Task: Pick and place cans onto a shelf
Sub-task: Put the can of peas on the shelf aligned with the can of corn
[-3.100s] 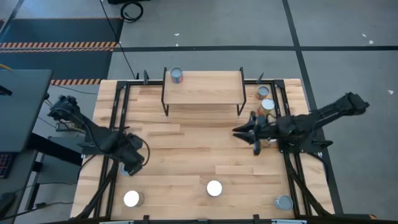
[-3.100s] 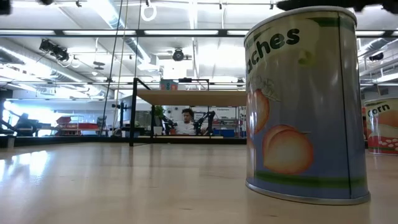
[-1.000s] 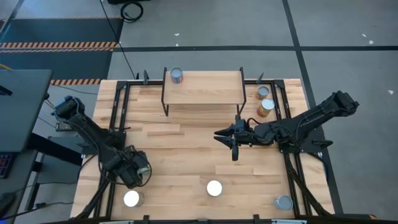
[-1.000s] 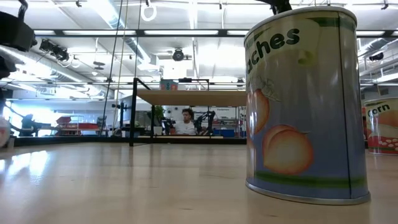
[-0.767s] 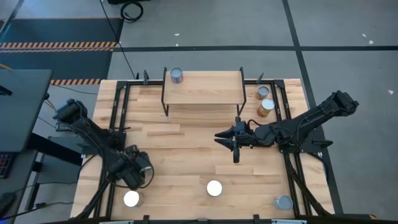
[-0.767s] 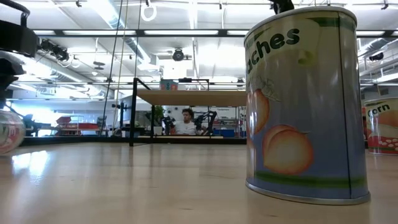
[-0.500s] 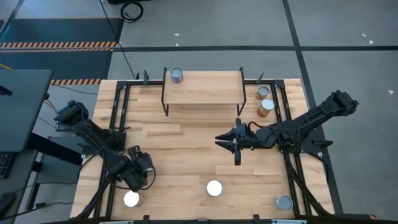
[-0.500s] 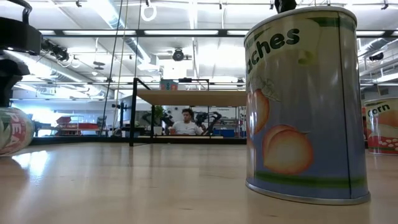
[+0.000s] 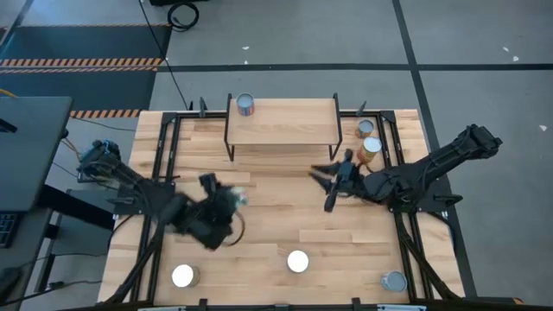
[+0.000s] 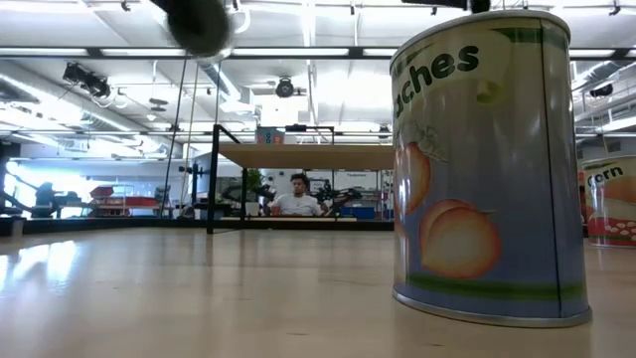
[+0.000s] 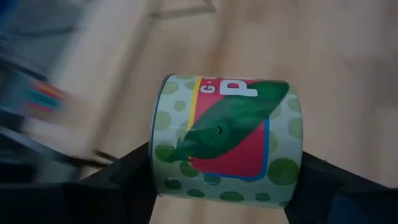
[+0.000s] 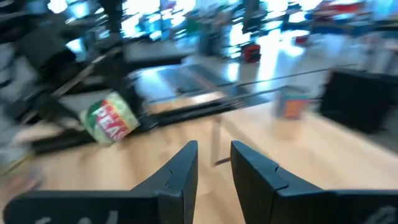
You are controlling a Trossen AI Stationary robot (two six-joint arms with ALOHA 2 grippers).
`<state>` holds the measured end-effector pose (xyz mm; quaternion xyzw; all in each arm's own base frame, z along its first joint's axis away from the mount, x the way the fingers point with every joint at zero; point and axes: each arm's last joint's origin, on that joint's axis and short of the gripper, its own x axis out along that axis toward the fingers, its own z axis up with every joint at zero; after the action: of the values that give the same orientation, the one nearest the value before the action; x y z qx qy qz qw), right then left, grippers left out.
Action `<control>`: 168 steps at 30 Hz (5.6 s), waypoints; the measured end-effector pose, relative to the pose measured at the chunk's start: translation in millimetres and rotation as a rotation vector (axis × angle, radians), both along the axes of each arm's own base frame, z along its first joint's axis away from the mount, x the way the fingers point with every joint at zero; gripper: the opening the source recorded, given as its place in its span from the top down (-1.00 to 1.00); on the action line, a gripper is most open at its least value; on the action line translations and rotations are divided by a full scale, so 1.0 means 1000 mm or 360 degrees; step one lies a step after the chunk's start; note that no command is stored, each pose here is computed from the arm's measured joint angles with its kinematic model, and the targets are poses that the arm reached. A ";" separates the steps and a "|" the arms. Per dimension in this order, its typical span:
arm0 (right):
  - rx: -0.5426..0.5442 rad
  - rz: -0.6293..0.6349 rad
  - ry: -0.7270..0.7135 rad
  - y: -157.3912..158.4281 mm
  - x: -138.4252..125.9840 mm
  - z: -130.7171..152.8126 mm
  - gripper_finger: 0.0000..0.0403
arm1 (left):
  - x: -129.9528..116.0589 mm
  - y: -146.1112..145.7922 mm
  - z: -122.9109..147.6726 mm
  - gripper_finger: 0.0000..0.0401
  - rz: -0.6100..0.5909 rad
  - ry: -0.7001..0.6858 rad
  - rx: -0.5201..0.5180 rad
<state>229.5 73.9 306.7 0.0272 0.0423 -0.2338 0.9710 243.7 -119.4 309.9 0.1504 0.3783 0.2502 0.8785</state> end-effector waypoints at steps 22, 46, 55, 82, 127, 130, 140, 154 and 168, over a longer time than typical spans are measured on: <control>-0.0130 -0.0299 0.0176 -0.014 -0.022 0.022 0.49 | 0.084 0.160 -0.030 -0.34 0.0514 0.0720 0.0800; -0.0103 -0.0402 0.0209 -0.022 -0.018 0.017 0.49 | 0.099 0.146 -0.070 -0.39 0.0538 0.0837 0.0899; -0.0100 -0.0402 0.0206 -0.022 -0.018 0.017 0.49 | 0.097 0.167 -0.072 -0.53 0.0576 0.0877 0.0755; 0.0052 -0.0324 0.0083 -0.011 -0.026 0.021 0.49 | 0.095 0.170 -0.074 -0.57 0.0547 0.0882 0.0609; 0.0360 -0.0058 0.0207 -0.004 -0.032 0.007 -0.58 | 0.089 0.193 -0.057 -0.59 0.0476 0.1031 0.0441; 0.0360 -0.0058 0.0207 -0.004 -0.032 0.007 -0.58 | 0.086 0.192 -0.055 -0.59 0.0480 0.1043 0.0426; 0.0351 -0.0057 0.0217 -0.004 -0.033 0.007 -0.58 | 0.079 0.207 -0.050 -0.59 0.0545 0.1002 0.0326; 0.0355 -0.0059 0.0217 -0.004 -0.033 0.007 -0.58 | 0.081 0.202 -0.049 -0.59 0.0451 0.1017 0.0295; 0.0319 -0.0062 0.0267 -0.005 -0.034 0.004 -0.58 | 0.073 0.195 -0.034 -0.59 0.0384 0.0946 0.0220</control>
<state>195.8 69.0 311.0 0.1051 0.1460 -0.2486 0.9517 316.9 75.6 275.6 0.2301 0.6153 0.3228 0.6814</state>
